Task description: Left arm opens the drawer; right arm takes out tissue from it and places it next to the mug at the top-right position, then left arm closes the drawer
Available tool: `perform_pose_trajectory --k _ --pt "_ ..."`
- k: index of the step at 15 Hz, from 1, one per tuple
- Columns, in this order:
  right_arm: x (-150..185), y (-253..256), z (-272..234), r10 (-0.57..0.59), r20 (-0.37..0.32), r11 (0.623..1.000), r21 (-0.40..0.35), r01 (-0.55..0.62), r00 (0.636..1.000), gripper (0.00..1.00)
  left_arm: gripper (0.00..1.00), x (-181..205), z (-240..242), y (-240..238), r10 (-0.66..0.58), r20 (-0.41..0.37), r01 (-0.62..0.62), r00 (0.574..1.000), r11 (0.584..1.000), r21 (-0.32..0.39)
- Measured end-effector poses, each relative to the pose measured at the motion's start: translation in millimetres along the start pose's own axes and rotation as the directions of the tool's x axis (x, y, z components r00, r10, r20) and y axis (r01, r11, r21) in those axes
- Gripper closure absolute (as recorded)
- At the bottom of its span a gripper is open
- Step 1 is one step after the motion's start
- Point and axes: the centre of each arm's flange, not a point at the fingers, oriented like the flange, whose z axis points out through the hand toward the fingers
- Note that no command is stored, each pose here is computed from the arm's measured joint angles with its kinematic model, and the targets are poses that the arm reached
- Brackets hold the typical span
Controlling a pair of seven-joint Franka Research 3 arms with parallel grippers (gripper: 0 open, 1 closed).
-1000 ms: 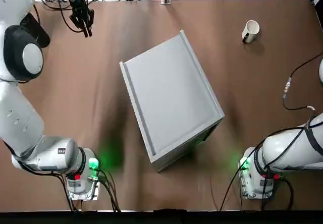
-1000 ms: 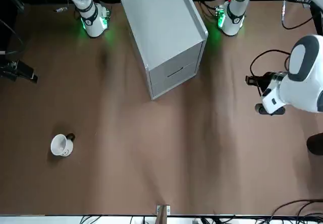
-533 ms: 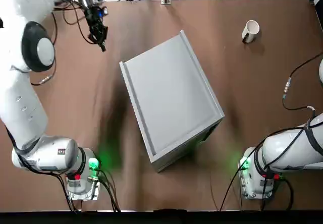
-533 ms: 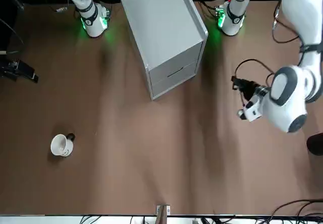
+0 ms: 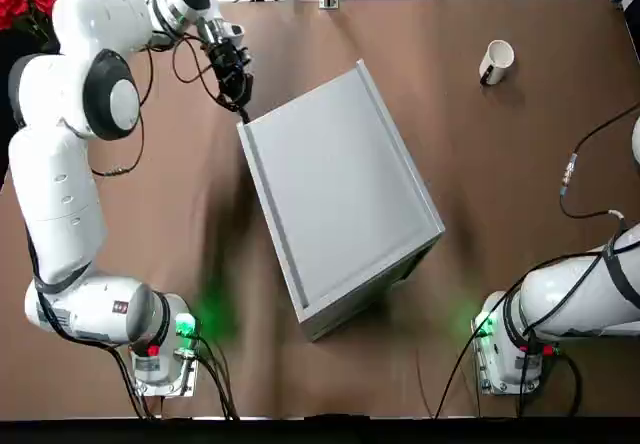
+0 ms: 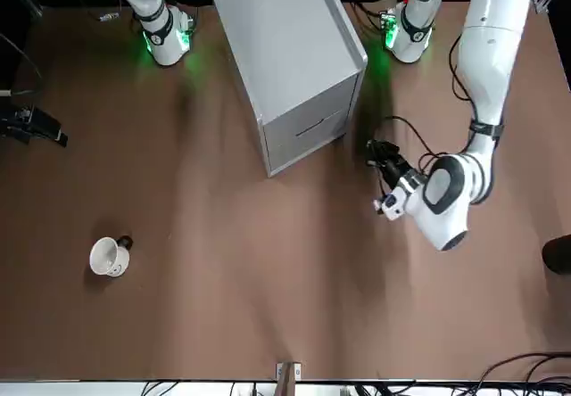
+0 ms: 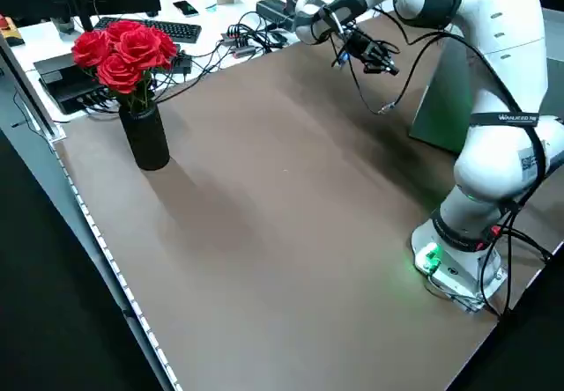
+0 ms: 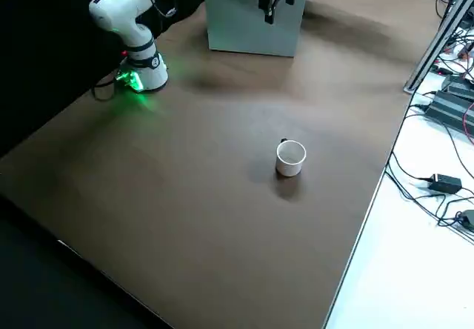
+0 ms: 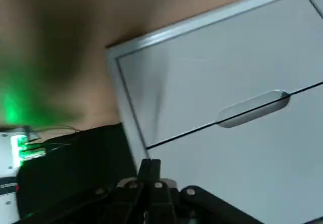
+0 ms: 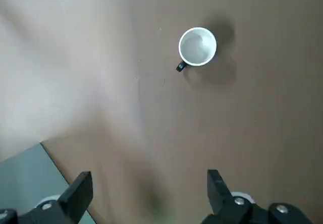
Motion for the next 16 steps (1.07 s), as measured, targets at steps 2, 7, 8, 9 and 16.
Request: perform_pose_trajectory --k 2,7,8,9,16 --pt "4 -1 -3 -0.001 -0.035 1.000 0.002 0.001 0.999 0.00 0.99 7 20 16 -0.022 0.027 0.022 0.999 1.000 0.006" --pt "5 -9 -4 -0.016 -0.052 1.000 0.003 0.016 0.998 0.00 0.99 24 50 41 -0.076 0.073 0.077 0.994 0.997 -0.014" --pt "5 -10 -4 -0.017 -0.053 1.000 0.003 0.017 0.998 0.00 0.99 26 54 49 -0.090 0.073 0.092 0.993 0.995 -0.026" --pt "5 -10 -4 -0.017 -0.053 1.000 0.003 0.018 0.998 0.00 0.99 29 58 55 -0.099 0.071 0.102 0.993 0.994 -0.031" --pt "5 -10 -4 -0.017 -0.053 1.000 0.003 0.017 0.998 0.00 0.99 47 81 90 -0.219 0.020 0.220 0.975 0.970 -0.099"
